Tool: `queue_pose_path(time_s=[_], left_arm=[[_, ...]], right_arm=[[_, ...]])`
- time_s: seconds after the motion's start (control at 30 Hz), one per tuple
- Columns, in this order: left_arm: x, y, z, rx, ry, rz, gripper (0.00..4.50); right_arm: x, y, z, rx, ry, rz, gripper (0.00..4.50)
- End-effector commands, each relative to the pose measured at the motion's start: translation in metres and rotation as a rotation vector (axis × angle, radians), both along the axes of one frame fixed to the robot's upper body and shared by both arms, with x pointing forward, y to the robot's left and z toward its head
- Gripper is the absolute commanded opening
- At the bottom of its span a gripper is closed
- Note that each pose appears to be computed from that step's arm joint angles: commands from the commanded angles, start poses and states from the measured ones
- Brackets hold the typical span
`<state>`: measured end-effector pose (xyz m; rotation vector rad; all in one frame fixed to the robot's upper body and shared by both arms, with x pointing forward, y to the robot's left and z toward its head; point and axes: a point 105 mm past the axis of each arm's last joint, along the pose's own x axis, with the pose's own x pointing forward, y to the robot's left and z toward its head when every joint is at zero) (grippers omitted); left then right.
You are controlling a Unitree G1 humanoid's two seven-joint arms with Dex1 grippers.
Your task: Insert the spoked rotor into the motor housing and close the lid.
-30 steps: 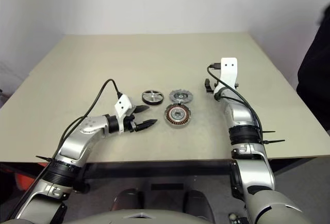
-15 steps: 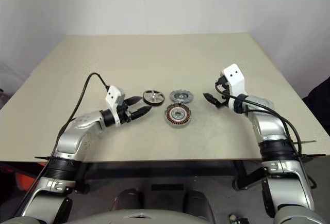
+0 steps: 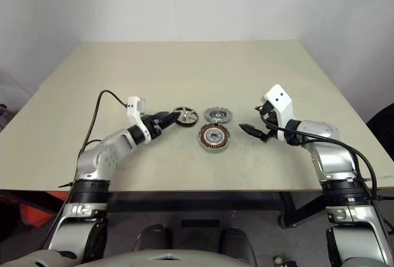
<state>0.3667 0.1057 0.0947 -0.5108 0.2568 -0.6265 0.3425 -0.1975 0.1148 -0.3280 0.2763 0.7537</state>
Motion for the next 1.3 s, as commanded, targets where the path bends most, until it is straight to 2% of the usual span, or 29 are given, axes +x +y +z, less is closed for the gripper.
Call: queue_pose_path(time_s=[0.03, 0.3, 0.6, 0.87, 0.9, 0.93, 1.23, 1.3], left_arm=[[0.01, -0.001, 0.005, -0.077, 0.058, 0.044, 3.59], [0.018, -0.007, -0.015, -0.154, 0.237, 0.107, 3.59], [0.023, -0.028, -0.009, -0.272, 0.303, 0.062, 3.59], [0.023, -0.035, -0.018, -0.264, 0.357, 0.06, 3.59], [0.022, -0.034, -0.019, -0.263, 0.359, 0.061, 3.2], [0.021, -0.033, -0.02, -0.263, 0.362, 0.063, 3.01], [0.018, -0.02, -0.026, -0.252, 0.366, 0.09, 3.01], [0.018, -0.019, -0.027, -0.253, 0.37, 0.101, 2.64]], right_arm=[[0.004, 0.004, 0.023, 0.015, -0.082, 0.008, 4.48], [0.005, 0.002, 0.027, 0.021, -0.101, -0.019, 4.48], [0.006, 0.003, 0.026, 0.022, -0.103, -0.023, 4.48], [0.008, 0.001, 0.027, 0.019, -0.109, -0.038, 4.48], [0.008, 0.0, 0.028, 0.019, -0.109, -0.04, 4.5], [0.008, 0.0, 0.028, 0.019, -0.11, -0.041, 4.5], [0.012, 0.003, 0.027, 0.02, -0.112, -0.044, 4.5], [0.013, 0.003, 0.028, 0.021, -0.116, -0.047, 4.5]])
